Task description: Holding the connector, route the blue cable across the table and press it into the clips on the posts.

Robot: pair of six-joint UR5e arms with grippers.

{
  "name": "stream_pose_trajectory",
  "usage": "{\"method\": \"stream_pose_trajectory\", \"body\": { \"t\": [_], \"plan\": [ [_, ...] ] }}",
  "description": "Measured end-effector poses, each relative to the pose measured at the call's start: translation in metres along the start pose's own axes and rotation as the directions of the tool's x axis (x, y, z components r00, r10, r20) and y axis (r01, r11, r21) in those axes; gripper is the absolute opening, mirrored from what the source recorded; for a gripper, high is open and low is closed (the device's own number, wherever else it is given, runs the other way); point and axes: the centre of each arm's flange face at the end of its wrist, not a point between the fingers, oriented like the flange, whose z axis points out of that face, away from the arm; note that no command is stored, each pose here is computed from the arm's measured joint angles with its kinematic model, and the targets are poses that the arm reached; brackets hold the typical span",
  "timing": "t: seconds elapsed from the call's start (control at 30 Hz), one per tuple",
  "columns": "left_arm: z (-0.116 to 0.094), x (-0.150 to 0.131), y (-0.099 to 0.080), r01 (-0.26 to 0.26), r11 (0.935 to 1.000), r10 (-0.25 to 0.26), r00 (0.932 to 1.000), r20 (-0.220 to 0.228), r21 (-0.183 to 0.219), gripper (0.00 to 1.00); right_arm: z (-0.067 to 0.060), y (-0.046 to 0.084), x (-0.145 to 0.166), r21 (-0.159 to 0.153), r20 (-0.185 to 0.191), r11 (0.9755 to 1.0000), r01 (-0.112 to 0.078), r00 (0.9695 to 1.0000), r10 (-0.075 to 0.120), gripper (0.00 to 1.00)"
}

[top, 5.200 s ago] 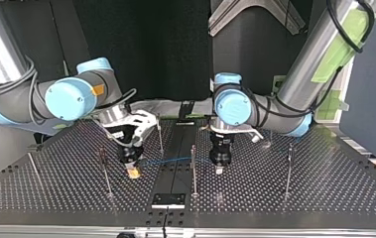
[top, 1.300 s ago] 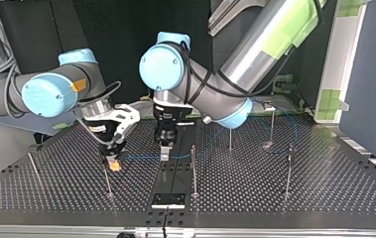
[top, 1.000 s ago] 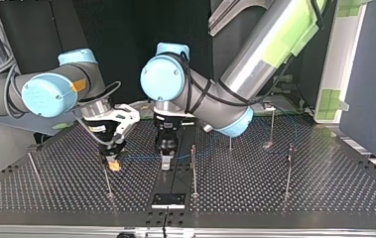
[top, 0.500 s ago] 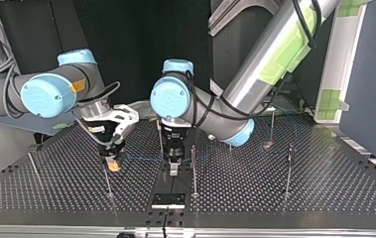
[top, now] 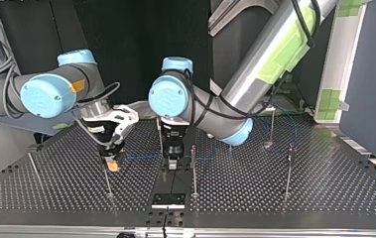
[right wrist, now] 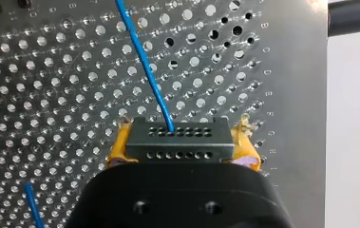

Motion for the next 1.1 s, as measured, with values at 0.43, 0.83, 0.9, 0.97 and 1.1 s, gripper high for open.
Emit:
{"method": "stream_pose_trajectory", "body": {
  "t": [0.43, 0.83, 0.9, 0.97, 1.1],
  "plan": [
    [-0.006, 0.001, -0.003, 0.005, 0.9996, -0.005, 1.0, -0.005, -0.028, 0.0, 0.0, 0.0, 0.0, 0.0, 0.001, 1.0, 0.0, 1.0, 0.0, 0.0],
    [-0.011, 0.002, -0.004, 0.008, 0.9992, -0.008, 0.9998, -0.018, -0.04, 0.51, 0.0, 0.0, -0.001, -0.001, 0.001, 1.0, 0.0, 1.0, 0.0, 0.0],
    [-0.012, 0.002, -0.005, 0.007, 0.9992, -0.008, 0.9998, -0.02, -0.039, 0.45, 0.0, 0.0, -0.001, -0.001, 0.001, 1.0, 0.0, 1.0, 0.0, 0.0],
    [-0.013, 0.001, -0.006, 0.008, 0.9993, -0.009, 0.9998, -0.02, -0.037, 0.35, 0.001, 0.001, -0.001, -0.001, 0.001, 1.0, 0.0, 1.0, 0.0, 0.0],
    [-0.017, -0.005, -0.007, 0.012, 0.9992, -0.013, 0.9998, -0.013, -0.037, 0.12, 0.001, 0.001, -0.001, -0.002, 0.002, 1.0, 0.0, 1.0, 0.0, 0.0]
  ]
}}
